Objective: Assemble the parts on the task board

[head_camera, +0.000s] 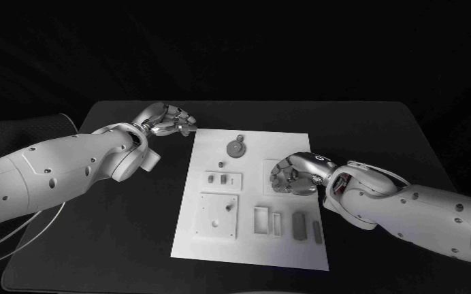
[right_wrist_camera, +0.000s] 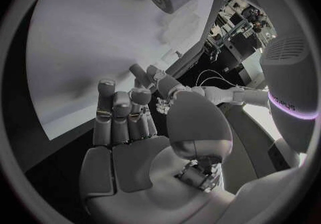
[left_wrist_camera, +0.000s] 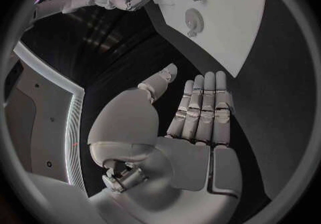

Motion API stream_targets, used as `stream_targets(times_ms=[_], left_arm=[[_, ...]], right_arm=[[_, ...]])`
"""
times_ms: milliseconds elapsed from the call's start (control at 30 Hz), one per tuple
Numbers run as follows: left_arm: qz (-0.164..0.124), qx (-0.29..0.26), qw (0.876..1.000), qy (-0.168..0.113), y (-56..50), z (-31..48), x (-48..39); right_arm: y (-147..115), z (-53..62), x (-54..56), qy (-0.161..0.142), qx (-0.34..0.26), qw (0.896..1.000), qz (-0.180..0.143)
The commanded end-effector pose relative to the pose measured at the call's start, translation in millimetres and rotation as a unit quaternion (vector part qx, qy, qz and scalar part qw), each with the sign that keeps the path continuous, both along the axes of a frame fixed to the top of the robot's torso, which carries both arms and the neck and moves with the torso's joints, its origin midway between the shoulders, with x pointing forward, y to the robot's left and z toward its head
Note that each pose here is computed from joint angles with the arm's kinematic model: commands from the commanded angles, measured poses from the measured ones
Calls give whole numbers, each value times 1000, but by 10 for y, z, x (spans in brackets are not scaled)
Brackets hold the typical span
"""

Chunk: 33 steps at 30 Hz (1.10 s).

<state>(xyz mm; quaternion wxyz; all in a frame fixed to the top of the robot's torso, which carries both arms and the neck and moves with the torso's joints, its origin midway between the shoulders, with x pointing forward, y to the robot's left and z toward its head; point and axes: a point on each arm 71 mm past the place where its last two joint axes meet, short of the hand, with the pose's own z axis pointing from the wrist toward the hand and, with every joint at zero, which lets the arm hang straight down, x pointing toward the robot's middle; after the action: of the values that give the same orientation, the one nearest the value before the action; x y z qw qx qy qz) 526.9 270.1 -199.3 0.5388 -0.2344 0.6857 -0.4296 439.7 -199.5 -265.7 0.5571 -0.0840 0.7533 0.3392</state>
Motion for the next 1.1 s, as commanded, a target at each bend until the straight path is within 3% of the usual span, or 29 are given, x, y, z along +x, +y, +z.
stream_targets(times_ms=[33, 533, 1100], left_arm=[[-8, -5, 1000, -3, -21, 11, -4], [-6, -4, 1000, -3, -15, 11, -4], [-7, -4, 1000, -3, -15, 11, -3]], right_arm=[[9, 0, -7, -7, -1, 1000, 8], [-9, -19, 1, -8, -16, 1000, 15], [25, 9, -4, -31, -12, 999, 25]])
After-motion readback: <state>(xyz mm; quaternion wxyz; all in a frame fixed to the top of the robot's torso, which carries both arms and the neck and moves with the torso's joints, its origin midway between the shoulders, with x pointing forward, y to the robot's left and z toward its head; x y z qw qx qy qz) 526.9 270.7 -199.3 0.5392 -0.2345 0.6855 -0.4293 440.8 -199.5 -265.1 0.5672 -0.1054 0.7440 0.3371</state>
